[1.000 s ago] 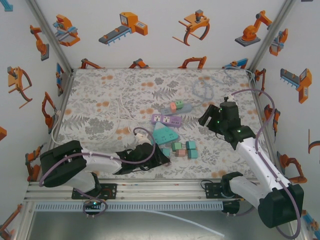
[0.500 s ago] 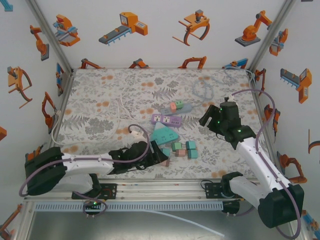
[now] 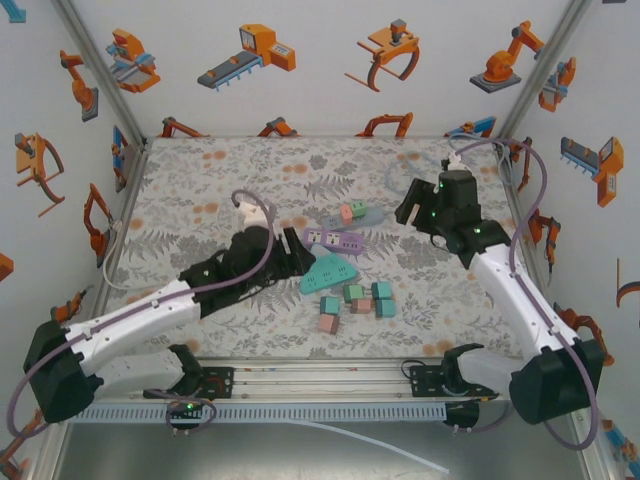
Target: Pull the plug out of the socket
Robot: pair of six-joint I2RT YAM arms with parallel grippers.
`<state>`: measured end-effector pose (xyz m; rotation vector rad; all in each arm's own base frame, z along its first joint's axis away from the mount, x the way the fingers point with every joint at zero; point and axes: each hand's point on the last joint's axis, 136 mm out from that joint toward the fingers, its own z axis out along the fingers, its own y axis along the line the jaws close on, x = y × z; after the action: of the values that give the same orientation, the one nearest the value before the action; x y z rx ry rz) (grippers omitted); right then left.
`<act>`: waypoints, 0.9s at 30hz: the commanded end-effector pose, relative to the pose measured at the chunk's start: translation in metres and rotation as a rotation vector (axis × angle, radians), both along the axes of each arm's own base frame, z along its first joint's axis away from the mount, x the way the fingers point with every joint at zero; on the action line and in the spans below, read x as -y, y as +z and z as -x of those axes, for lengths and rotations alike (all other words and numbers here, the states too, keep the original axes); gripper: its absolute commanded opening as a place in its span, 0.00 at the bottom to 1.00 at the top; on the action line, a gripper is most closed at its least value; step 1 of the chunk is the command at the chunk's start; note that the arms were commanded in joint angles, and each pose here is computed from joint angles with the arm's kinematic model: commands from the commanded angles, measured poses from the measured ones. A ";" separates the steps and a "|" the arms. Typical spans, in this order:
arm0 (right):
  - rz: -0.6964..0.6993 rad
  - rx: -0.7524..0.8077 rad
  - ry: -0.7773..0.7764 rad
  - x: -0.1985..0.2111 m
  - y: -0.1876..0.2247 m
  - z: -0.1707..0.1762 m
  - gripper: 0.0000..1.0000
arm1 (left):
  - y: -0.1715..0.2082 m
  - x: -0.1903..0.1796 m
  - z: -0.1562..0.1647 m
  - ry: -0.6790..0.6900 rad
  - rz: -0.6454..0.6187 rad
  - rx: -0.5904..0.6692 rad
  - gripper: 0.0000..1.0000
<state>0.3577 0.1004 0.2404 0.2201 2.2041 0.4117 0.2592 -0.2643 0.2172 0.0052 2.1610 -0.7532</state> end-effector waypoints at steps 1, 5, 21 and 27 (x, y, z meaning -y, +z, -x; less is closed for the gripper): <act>0.004 0.055 0.067 -0.016 0.026 -0.022 0.68 | -0.001 0.002 -0.029 -0.086 -0.120 0.027 0.57; 0.028 0.021 0.112 -0.036 0.026 -0.039 0.68 | 0.006 0.006 -0.083 -0.061 -0.118 0.067 0.56; 0.421 -0.189 0.437 -0.106 -0.045 -0.097 0.67 | -0.068 0.072 -0.186 -0.222 -0.072 -0.103 0.52; 0.451 -0.036 0.822 -0.142 -0.046 -0.109 0.64 | -0.100 0.075 -0.183 -0.235 -0.088 -0.163 0.52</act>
<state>0.4656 0.2218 0.1694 -0.6345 2.4517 0.2318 0.4467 -0.3290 0.1161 0.1942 2.3713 -0.7643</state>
